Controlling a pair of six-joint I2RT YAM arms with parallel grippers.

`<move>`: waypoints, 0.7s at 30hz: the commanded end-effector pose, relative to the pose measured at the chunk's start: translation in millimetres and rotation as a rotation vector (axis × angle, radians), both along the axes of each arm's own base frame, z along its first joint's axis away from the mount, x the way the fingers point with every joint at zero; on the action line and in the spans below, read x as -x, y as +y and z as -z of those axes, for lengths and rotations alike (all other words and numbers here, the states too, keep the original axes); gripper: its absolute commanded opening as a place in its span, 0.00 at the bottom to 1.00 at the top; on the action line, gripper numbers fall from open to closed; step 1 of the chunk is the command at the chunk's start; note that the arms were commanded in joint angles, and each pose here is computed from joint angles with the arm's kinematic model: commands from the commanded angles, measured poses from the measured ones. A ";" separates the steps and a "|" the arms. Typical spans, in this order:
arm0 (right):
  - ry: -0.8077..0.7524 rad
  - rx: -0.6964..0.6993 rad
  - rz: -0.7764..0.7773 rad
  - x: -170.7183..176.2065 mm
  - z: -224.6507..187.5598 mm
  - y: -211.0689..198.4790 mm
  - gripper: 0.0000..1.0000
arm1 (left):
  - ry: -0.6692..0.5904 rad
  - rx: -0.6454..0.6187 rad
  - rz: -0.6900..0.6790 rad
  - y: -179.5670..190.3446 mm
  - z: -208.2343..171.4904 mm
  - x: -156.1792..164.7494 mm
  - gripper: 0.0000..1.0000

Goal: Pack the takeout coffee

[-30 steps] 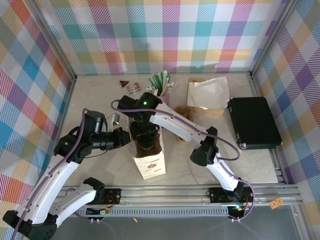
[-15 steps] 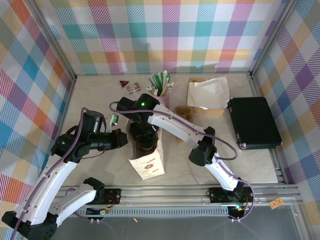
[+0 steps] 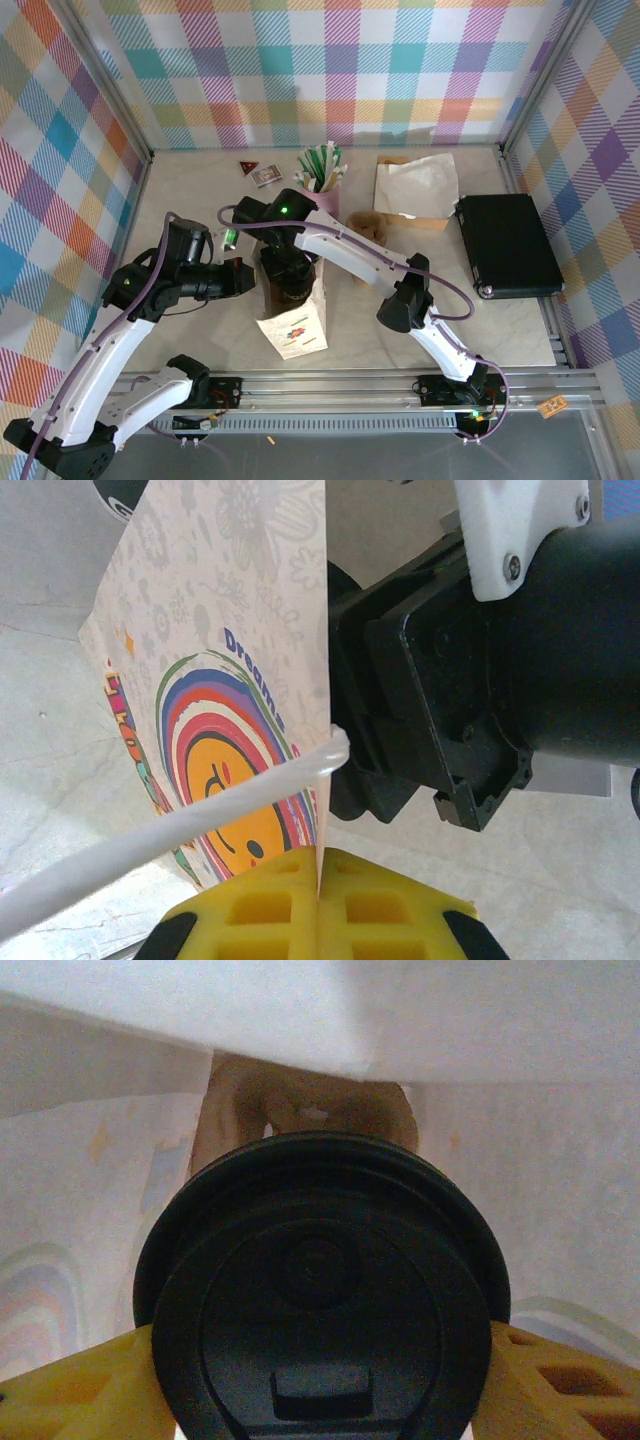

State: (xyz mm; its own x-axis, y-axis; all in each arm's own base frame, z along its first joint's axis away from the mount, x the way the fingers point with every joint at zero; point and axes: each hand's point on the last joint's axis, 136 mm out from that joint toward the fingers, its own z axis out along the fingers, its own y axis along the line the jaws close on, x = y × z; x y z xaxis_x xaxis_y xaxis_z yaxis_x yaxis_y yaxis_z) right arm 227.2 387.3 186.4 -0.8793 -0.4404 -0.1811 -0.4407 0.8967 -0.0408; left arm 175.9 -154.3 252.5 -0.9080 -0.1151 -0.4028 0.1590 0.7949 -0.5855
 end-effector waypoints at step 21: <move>-0.043 -0.018 -0.015 -6.8 10.6 12.9 0.51 | 0.009 -0.025 0.076 -3.4 1.8 4.1 0.00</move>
